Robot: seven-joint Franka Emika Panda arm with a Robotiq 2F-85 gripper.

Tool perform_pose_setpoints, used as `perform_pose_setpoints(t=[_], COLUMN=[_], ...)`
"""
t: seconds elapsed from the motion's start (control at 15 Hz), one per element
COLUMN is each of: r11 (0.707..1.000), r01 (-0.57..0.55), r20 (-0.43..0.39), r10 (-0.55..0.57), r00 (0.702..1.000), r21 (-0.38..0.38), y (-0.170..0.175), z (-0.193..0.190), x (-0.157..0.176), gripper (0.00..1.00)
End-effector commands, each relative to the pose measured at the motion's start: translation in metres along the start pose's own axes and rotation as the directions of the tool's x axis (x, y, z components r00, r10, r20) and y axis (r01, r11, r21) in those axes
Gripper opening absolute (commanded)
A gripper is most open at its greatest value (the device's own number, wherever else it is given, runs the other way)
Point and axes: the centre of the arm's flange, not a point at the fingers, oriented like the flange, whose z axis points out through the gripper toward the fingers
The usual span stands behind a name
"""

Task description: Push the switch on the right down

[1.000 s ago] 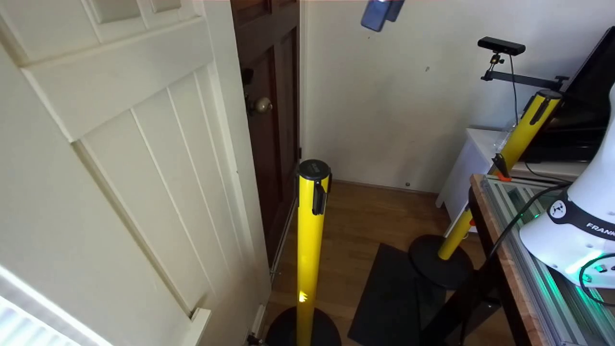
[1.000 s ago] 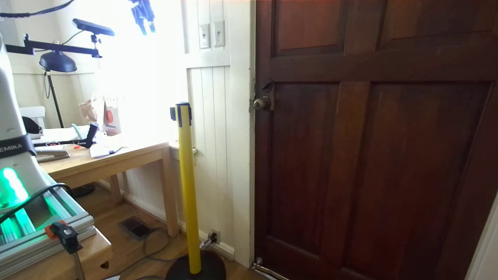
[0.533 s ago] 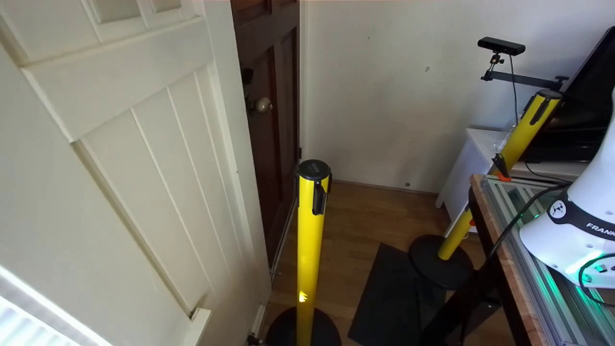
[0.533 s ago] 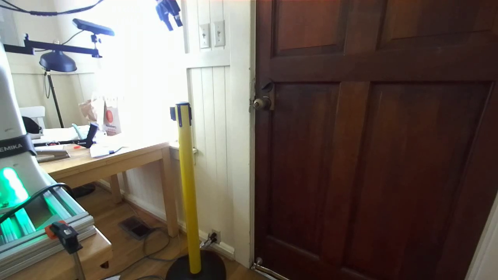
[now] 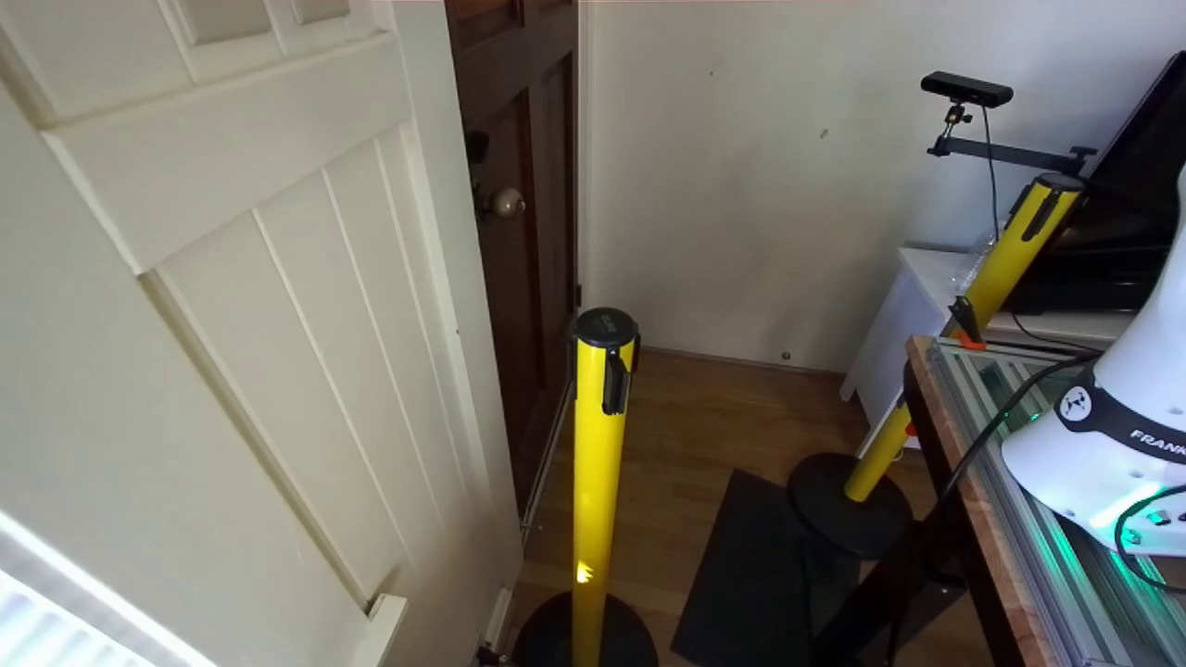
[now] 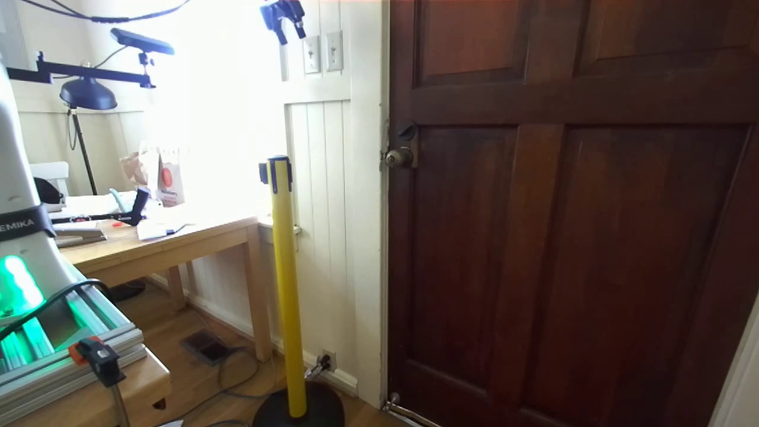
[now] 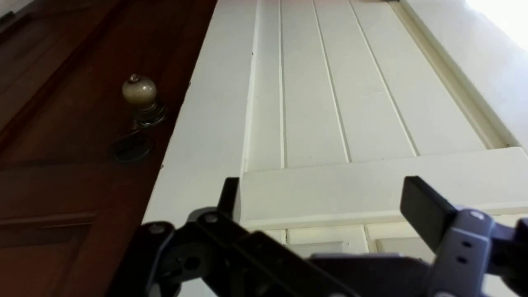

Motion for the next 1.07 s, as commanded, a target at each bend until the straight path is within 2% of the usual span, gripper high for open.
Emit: perform_pose_setpoints(t=[0.0, 0.2, 0.4, 0.73, 0.8, 1.0], r11=[1.000, 1.000, 1.000, 0.999, 0.999, 0.999], r01=[0.002, 0.004, 0.017, 0.038, 0.041, 0.053], r20=[0.000, -0.002, -0.048, -0.124, -0.135, -0.164], r10=[-0.002, -0.004, -0.018, -0.036, -0.039, -0.051], r00=[1.000, 1.000, 0.999, 0.992, 0.990, 0.985], r21=[0.002, 0.004, -0.010, 0.012, 0.013, 0.010], y=[-0.001, -0.003, -0.003, 0.002, 0.002, 0.004], z=[0.001, 0.001, 0.009, 0.025, 0.028, 0.030], x=[0.002, 0.003, 0.018, 0.041, 0.046, 0.063], gripper=[1.00, 1.00, 1.00, 1.00, 0.92, 0.83])
